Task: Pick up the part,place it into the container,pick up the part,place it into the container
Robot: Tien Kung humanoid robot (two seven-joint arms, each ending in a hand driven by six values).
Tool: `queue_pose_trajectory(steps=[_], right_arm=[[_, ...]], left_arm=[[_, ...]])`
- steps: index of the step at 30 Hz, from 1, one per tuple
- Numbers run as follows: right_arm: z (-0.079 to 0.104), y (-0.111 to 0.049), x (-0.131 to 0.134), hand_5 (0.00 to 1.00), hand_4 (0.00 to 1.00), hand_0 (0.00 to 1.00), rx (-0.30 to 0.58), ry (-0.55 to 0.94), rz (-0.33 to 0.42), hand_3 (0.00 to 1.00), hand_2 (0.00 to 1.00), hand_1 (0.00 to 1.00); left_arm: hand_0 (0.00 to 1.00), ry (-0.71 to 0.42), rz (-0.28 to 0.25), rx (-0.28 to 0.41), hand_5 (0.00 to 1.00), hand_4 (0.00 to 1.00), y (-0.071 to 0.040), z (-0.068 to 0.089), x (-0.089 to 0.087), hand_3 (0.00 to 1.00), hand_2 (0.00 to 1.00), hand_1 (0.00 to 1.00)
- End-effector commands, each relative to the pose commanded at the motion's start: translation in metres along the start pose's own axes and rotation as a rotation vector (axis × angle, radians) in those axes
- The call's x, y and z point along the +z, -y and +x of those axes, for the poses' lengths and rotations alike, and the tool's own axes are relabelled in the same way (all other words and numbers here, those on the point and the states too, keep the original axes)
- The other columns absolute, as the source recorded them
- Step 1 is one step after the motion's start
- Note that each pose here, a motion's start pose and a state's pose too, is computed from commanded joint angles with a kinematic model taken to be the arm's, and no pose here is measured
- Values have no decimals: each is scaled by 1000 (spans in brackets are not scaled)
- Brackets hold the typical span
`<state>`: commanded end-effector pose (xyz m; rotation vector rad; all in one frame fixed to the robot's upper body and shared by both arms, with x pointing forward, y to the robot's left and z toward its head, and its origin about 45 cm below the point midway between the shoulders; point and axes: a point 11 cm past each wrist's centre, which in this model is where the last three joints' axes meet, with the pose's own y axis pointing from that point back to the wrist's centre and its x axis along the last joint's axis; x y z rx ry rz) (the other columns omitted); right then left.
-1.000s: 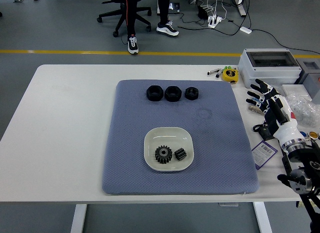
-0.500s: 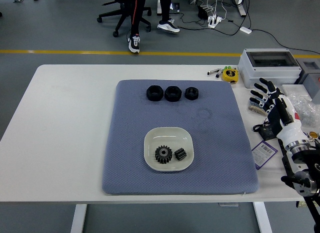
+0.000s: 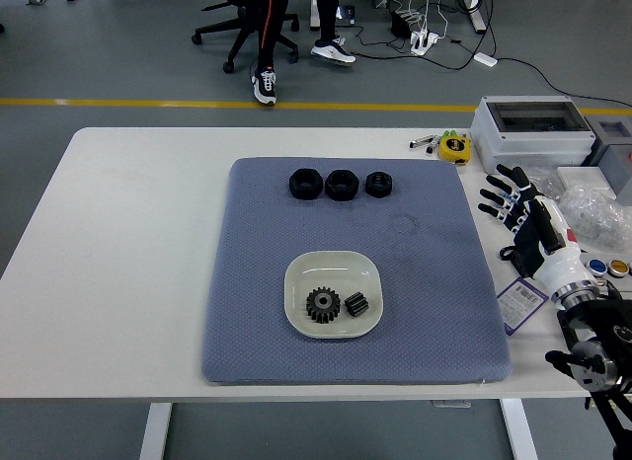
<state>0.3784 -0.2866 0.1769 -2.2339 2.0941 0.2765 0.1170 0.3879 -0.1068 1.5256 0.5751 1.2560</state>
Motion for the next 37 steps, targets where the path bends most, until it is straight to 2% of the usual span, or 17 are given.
queue_pose_trajectory(steps=[9,18,21,22,28,37], right_arm=[[-13,-2,6,816,998,772,-34,-4,-16,845,859,784],[-13,-7,2,815,998,772,-37,-51,-12,865,854,781],[-10,-9,1,815,998,772,-21,-69,-12,865,854,781],[-8,-9,0,812,998,772,-13,-79,-8,915,857,783],[2,-12,-6,805,998,773,14,-89,12,925,861,785],[22,-27,-3,803,998,775,63,-165,13,913,864,786]], left_arm=[[706,-10,7,2,579,635,0,2,-5,560,650,686],[706,-31,5,9,579,637,1,3,-5,558,661,693],[706,-25,2,7,579,637,0,3,-3,558,661,693],[705,-21,1,5,578,639,0,2,-3,558,665,696],[705,2,-3,1,579,640,0,2,-1,558,665,696],[709,22,-11,6,580,640,0,5,4,558,667,699]])
